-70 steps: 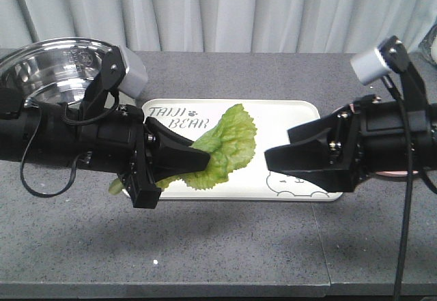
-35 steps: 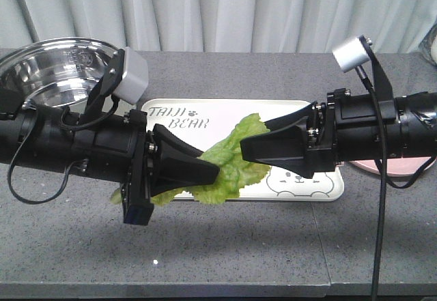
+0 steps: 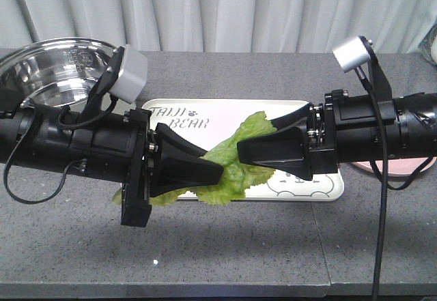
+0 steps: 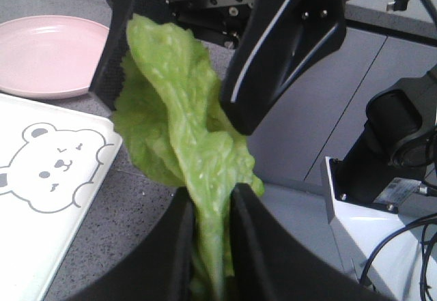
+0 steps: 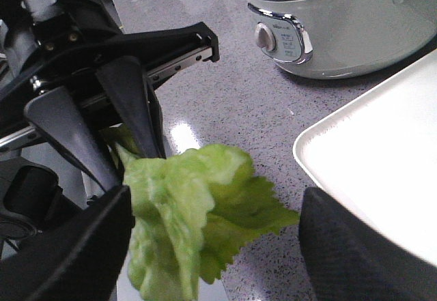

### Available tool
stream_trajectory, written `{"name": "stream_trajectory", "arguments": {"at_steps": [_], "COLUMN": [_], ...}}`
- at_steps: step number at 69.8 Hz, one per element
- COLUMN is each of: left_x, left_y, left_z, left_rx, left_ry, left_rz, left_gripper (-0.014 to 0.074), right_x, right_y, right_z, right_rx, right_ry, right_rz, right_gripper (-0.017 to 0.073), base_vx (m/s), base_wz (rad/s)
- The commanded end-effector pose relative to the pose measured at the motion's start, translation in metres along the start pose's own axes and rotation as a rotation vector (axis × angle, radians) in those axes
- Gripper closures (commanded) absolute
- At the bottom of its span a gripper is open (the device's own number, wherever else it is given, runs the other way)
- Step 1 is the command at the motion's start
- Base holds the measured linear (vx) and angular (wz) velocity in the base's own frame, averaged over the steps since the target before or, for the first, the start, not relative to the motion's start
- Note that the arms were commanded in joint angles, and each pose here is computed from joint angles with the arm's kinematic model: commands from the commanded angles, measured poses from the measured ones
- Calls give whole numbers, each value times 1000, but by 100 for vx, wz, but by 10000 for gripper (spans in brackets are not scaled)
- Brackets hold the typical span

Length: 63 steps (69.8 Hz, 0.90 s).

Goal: Transfer vegetables to tray and serve
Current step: 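Hand the lettuce leaf from the left gripper to the right gripper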

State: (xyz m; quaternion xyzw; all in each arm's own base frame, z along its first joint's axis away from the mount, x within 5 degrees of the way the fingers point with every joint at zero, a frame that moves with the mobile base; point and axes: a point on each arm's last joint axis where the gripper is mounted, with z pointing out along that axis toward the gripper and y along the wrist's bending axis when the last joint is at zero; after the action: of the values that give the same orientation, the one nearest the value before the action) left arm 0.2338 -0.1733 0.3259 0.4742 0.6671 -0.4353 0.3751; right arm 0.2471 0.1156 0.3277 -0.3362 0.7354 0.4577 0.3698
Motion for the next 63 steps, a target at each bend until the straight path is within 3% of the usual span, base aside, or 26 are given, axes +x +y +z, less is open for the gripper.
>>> {"name": "stream_trajectory", "arguments": {"at_steps": [1,11,26,36,56,63], "left_x": [-19,-19,-19,-19,-19,-19], "left_y": [-10,-10,-10,-10,-10,-10], "left_z": [-6,-6,-6,-6,-6,-6], "left_rx": [26,29,29,29,25,20], "left_ry": [-107,-112,-112,-112,-112,-113], "left_rz": [-2,-5,-5,-5,-5,-5], "left_gripper": [503,503,503,503,503,502], "right_x": [-16,-16,-16,-17,-17,-17], "right_y": [12,12,12,12,12,12], "right_z": [-6,-6,-6,-6,-6,-6], "right_rx": [-36,-35,-35,-37,-34,-34], "right_ry": [-79,-81,-85,-94,-95,-95], "right_rz": [-33,-35,-43,-59,-106,-107], "right_gripper": [53,77,192,281,557,570], "base_vx": [0,0,0,0,0,0], "base_wz": [0,0,0,0,0,0]}}
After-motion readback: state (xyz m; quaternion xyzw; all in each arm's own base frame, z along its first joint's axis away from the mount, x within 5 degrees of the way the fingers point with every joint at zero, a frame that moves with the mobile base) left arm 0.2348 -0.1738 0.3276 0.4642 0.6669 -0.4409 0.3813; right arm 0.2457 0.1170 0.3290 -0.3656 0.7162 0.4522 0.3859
